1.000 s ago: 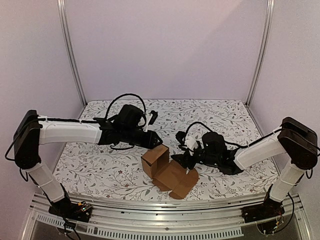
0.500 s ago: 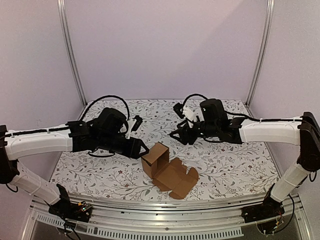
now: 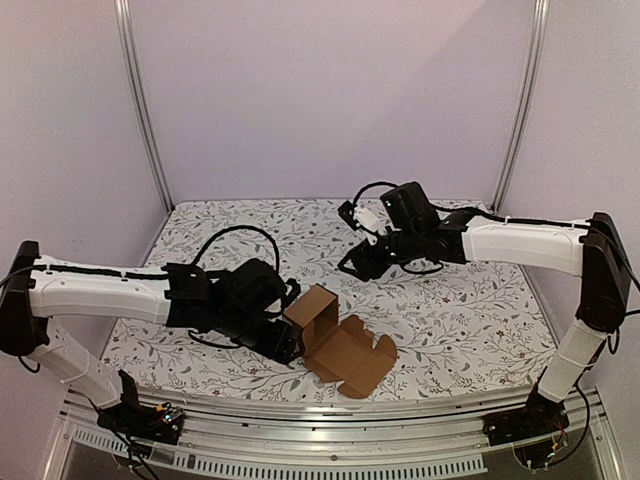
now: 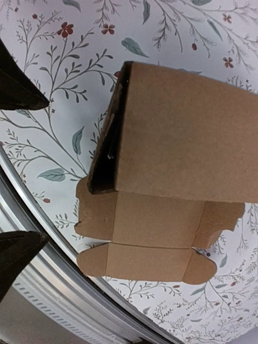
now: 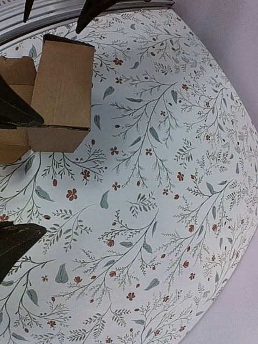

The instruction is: Fold the paper box

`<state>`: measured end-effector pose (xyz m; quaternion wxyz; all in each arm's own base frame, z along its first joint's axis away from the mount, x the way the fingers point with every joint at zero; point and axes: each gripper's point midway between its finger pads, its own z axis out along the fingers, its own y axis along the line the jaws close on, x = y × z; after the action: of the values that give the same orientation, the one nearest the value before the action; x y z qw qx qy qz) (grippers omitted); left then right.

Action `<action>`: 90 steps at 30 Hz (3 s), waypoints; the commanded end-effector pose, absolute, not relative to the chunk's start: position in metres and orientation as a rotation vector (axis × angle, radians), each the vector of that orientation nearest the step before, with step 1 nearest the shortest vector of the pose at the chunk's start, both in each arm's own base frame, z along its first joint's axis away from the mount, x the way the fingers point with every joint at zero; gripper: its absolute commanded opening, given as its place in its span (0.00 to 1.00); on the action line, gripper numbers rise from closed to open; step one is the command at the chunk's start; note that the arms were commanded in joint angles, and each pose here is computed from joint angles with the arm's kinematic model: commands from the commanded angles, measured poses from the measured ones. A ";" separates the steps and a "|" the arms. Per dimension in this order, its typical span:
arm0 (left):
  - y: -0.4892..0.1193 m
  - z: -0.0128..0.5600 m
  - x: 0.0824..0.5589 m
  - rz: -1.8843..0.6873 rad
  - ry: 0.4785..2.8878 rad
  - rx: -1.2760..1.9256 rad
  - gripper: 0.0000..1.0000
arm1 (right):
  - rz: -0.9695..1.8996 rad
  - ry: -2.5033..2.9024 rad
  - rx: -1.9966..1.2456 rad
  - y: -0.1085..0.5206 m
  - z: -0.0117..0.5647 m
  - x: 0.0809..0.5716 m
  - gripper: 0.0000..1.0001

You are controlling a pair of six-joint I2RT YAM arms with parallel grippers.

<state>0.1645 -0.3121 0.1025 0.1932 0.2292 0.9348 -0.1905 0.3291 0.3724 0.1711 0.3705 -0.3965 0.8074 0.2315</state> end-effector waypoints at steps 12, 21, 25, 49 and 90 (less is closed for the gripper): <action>-0.333 0.066 0.215 -0.078 2.566 0.470 0.77 | 0.531 2.190 -0.905 0.337 0.152 0.315 0.59; -0.326 0.076 0.246 0.143 2.417 0.493 0.65 | 0.537 2.194 -0.881 0.336 0.154 0.314 0.59; -0.332 0.083 0.256 0.185 2.334 0.572 0.56 | 0.544 2.196 -0.869 0.336 0.154 0.315 0.59; -0.383 0.079 0.337 -0.127 2.103 0.809 0.55 | 0.463 2.206 -0.778 0.301 0.164 0.301 0.58; -0.388 0.075 0.354 -0.560 1.785 0.548 0.66 | 0.441 2.148 -0.765 0.290 0.202 0.301 0.63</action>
<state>0.3387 -0.3839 0.0629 0.5357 0.2451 0.7723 -0.2377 0.3048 0.2967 0.1976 0.3965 -0.3059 0.8479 0.1738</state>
